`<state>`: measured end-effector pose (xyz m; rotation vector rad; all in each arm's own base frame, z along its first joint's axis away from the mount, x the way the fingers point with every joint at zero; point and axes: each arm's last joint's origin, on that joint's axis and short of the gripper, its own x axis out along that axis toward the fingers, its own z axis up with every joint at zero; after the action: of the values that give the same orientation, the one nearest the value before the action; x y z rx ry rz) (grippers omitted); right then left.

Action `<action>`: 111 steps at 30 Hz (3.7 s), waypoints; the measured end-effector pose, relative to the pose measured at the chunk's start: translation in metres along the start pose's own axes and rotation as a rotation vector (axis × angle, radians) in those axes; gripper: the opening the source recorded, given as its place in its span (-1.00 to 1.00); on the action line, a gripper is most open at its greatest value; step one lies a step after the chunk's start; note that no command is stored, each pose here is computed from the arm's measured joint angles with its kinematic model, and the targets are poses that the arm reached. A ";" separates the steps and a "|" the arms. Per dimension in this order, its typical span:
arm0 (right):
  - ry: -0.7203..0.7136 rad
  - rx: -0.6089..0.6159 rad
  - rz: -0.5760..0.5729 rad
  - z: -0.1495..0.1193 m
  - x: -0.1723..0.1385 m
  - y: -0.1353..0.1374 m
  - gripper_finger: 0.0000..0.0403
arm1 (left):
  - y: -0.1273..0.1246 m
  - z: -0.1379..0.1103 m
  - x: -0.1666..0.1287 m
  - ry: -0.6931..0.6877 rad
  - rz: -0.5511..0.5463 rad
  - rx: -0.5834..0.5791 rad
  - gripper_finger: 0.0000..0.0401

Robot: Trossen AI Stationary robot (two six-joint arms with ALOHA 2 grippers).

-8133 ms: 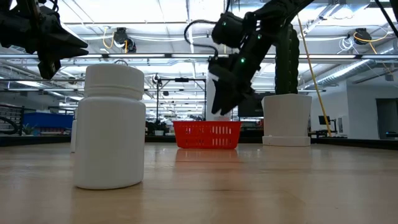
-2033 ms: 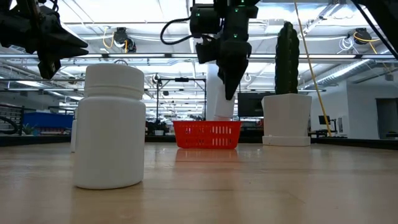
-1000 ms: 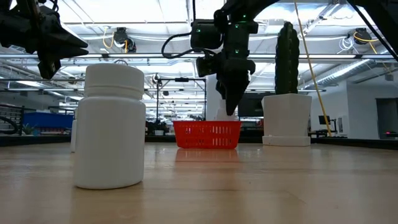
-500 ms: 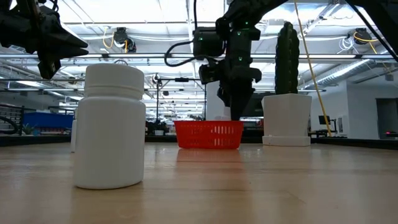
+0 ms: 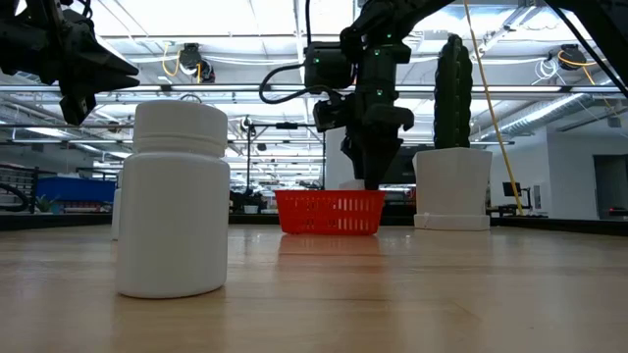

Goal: Pick and place pill bottles into a basket
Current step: Put the white medicine bottle into the red basket

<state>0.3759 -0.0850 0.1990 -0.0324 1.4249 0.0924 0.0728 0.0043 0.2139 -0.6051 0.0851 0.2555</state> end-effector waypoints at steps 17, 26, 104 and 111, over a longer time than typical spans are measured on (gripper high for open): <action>-0.068 0.168 0.035 -0.019 -0.058 0.021 0.02 | 0.000 0.000 0.000 -0.001 0.000 0.000 -0.62; -0.503 0.189 0.103 -0.062 -0.112 0.059 -0.93 | 0.000 0.000 0.000 0.000 0.000 0.000 -0.62; -1.249 0.605 0.347 -0.263 0.009 0.106 -0.98 | -0.135 0.155 0.061 0.277 0.182 0.147 0.16; -1.249 0.606 0.347 -0.263 0.009 0.106 -0.98 | -0.141 0.135 0.094 0.698 0.415 0.243 0.60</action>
<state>0.1094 0.0010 0.1552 0.6666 0.1524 -0.0423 0.2013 -0.0105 0.3879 -0.4060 0.9094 0.4181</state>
